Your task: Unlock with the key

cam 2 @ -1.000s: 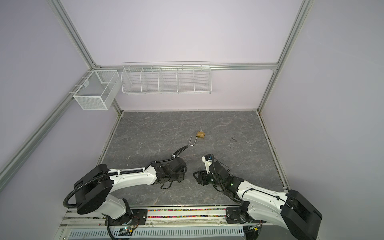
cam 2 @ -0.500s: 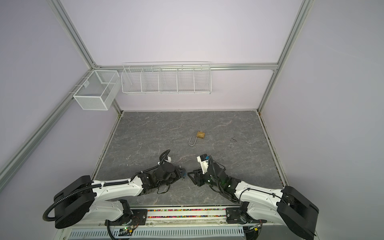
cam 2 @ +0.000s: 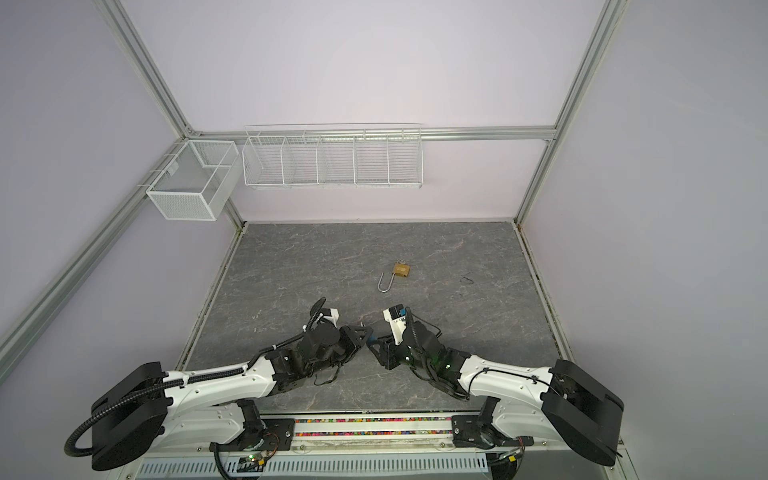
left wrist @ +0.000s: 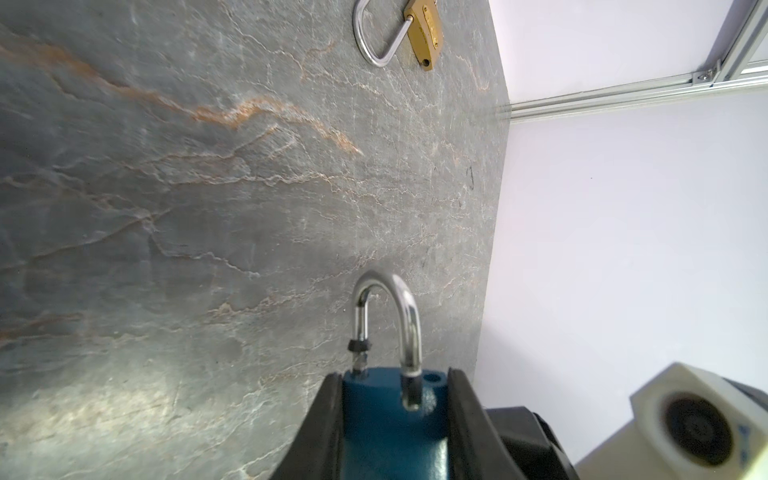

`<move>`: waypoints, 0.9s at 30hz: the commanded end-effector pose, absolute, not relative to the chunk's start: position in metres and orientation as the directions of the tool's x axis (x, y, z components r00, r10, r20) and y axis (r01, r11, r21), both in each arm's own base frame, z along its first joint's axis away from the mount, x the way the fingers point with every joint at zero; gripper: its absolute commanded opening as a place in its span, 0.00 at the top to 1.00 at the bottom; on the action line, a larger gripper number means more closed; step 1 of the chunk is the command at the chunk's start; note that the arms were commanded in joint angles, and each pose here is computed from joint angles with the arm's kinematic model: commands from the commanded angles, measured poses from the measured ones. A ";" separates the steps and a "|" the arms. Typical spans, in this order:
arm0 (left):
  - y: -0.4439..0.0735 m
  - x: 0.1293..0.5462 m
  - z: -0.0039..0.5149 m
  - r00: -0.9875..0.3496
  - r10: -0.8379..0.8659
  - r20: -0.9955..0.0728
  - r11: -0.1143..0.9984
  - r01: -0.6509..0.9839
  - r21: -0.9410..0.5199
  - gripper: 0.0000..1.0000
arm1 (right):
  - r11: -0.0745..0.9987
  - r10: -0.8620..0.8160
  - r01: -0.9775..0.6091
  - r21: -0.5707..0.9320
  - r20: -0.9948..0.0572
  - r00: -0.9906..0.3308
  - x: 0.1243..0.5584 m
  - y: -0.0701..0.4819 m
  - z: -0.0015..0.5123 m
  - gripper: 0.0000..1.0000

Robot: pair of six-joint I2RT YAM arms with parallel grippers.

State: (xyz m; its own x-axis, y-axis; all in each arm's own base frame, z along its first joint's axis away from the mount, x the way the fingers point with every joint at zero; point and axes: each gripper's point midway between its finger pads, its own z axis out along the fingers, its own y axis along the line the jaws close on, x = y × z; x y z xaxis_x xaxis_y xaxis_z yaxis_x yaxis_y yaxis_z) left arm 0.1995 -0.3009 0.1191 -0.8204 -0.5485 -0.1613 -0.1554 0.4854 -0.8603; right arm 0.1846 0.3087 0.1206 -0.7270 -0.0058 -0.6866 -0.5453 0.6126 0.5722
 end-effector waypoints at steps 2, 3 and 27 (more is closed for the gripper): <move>-0.303 0.201 0.137 -0.808 -0.571 -0.147 0.428 -0.140 -0.893 1.00 | 0.623 -0.016 -0.564 0.541 -0.713 -0.701 0.191 0.314 0.130 0.61; -0.303 0.202 0.138 -0.807 -0.572 -0.148 0.428 -0.139 -0.893 1.00 | 0.625 -0.018 -0.565 0.539 -0.713 -0.701 0.191 0.315 0.131 0.62; -0.304 0.198 0.147 -0.760 -0.650 -0.011 0.241 -0.192 -0.951 1.00 | 0.718 0.032 -0.483 0.500 -0.717 -0.696 0.211 0.308 0.132 0.91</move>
State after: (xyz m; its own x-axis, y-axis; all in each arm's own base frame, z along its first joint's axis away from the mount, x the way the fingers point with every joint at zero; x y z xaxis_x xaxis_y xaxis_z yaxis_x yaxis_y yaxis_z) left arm 0.2003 -0.2999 0.1325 -0.7626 -0.6443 -0.0573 -0.2008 0.3201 -0.9259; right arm 0.1989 0.3150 0.1267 -0.7099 -0.0168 -0.7041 -0.5245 0.6798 0.5126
